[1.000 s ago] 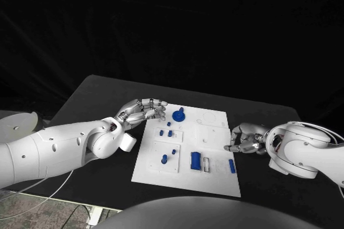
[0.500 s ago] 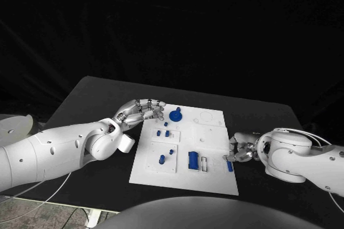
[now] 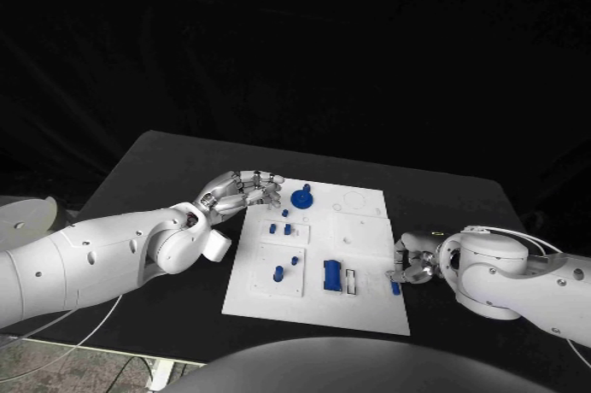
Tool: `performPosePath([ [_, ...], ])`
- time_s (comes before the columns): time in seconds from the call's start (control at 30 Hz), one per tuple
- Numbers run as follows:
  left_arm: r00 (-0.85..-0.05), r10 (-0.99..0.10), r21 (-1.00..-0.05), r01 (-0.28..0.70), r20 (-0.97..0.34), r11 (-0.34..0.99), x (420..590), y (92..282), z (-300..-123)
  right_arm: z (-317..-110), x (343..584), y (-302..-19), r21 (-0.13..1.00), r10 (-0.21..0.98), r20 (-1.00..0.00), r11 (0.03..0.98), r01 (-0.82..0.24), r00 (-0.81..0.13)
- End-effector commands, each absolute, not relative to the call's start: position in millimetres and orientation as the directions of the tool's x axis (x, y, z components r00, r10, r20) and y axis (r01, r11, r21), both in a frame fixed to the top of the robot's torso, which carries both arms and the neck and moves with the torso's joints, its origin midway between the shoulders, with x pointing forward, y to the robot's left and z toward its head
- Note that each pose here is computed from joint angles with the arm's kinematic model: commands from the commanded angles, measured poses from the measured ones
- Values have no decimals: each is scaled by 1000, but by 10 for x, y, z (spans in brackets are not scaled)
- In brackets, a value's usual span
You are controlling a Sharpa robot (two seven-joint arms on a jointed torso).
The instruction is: Assemble the parts on the task board
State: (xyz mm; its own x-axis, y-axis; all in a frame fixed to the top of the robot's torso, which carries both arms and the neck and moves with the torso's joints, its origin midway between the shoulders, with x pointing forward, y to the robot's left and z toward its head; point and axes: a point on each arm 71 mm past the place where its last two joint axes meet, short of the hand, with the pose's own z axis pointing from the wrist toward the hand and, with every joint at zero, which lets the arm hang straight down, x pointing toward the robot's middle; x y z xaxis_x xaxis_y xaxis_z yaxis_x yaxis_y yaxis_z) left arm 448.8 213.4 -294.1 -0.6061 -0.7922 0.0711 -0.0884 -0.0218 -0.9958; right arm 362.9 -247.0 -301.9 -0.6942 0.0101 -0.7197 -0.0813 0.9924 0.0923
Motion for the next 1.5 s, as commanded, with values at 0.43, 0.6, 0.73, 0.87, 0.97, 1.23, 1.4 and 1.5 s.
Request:
performPosePath([
  [0.43,-628,-773,-993,-119,90,-19,4484,2086,-2962,-3134,3586,-2472,48,-39,-698,994,-101,-715],
  [0.6,-629,-772,-992,-125,91,-15,4484,2084,-2969,-3184,3566,-2456,56,-33,-684,994,-97,-728],
  [0.73,-629,-772,-992,-128,91,-13,4485,2086,-2973,-3218,3551,-2442,63,-28,-678,993,-96,-734],
  [0.87,-630,-771,-991,-131,92,-12,4486,2084,-2975,-3255,3535,-2426,68,-27,-672,993,-98,-740],
  [0.97,-631,-770,-991,-132,94,-12,4485,2080,-2976,-3284,3521,-2409,72,-27,-667,992,-101,-745],
  [1.23,-631,-769,-990,-140,103,-18,4483,2070,-2979,-3345,3489,-2364,90,-10,-668,992,-94,-744],
  [1.4,-631,-769,-990,-143,106,-19,4483,2073,-2980,-3337,3485,-2339,115,20,-689,990,-83,-724],
  [1.5,-630,-769,-989,-145,108,-20,4484,2074,-2982,-3326,3483,-2327,126,31,-700,989,-80,-714],
])
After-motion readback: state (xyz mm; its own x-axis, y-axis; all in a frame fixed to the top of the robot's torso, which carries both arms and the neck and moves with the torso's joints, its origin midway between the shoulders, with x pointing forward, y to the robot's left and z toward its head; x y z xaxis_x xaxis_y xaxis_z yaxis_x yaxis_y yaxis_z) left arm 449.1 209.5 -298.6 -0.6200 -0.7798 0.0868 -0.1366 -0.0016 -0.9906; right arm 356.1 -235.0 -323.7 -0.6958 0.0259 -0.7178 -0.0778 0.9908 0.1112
